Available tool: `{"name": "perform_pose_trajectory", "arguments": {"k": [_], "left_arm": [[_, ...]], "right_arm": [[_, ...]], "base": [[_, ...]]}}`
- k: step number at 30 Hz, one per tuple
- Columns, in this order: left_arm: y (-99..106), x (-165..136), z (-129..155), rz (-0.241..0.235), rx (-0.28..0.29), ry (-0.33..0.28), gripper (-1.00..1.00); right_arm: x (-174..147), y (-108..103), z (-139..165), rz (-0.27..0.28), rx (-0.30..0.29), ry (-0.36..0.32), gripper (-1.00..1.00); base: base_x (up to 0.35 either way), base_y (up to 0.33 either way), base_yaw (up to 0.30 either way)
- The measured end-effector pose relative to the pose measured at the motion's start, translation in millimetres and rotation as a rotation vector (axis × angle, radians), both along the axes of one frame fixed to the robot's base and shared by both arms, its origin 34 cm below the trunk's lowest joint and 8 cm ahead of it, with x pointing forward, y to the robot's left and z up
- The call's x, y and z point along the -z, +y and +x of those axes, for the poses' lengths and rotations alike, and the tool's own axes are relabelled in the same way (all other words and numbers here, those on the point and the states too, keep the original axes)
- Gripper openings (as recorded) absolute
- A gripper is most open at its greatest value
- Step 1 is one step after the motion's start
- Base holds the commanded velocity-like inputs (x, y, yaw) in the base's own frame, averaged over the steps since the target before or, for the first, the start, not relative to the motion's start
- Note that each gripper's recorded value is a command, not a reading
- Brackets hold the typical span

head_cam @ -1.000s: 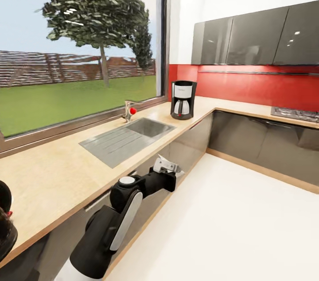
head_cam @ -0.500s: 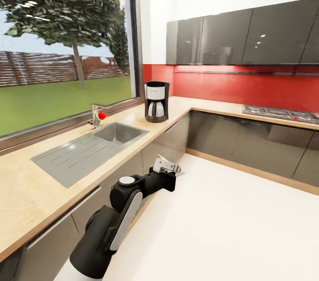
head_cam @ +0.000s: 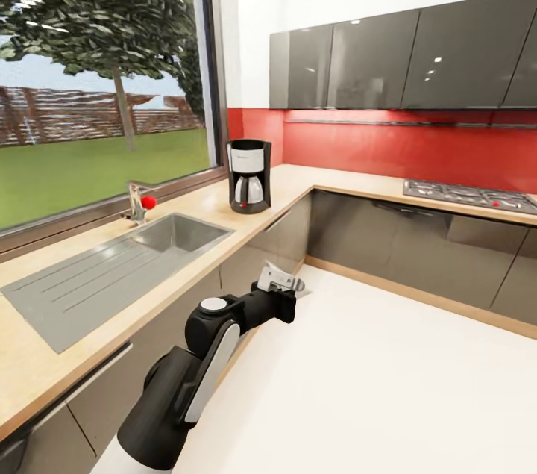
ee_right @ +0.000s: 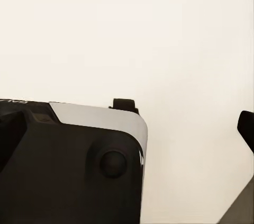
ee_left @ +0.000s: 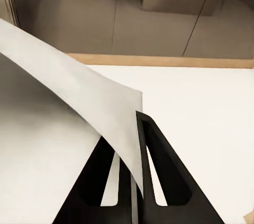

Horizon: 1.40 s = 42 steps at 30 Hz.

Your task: Set up a coffee station on the kitchen countertop: keep the coffee maker on the countertop, move the bottle of coffee from the kitchen shelf to the counter next to the coffee maker, place a paper coffee filter on top of the coffee maker, put the saucer next to the coffee maker with the coffee cup on the saucer, and place the electric kettle next to the coffee maker.

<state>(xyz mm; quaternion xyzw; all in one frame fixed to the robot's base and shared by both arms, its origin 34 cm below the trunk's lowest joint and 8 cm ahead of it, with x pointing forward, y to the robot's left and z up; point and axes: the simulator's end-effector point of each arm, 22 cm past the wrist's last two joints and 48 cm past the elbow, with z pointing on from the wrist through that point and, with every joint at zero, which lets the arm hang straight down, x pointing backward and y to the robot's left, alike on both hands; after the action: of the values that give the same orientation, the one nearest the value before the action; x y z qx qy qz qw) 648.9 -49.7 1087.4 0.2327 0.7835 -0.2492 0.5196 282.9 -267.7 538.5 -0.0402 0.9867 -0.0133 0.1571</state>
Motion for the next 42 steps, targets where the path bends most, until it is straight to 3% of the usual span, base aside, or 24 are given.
{"name": "perform_pose_trajectory", "arguments": {"k": [25,42], "left_arm": [[0.9,1.0,0.6,0.001,-0.002,0.003,-1.00],[1.1,1.3,0.9,0.001,-0.003,0.003,-1.00]], "right_arm": [[0.0,0.3,0.0,0.001,-0.001,0.000,1.00],[0.1,1.5,-0.4,0.003,-0.002,0.002,1.00]], "base": [[0.312,-0.118,0.000],[0.313,-0.113,-0.159]]}}
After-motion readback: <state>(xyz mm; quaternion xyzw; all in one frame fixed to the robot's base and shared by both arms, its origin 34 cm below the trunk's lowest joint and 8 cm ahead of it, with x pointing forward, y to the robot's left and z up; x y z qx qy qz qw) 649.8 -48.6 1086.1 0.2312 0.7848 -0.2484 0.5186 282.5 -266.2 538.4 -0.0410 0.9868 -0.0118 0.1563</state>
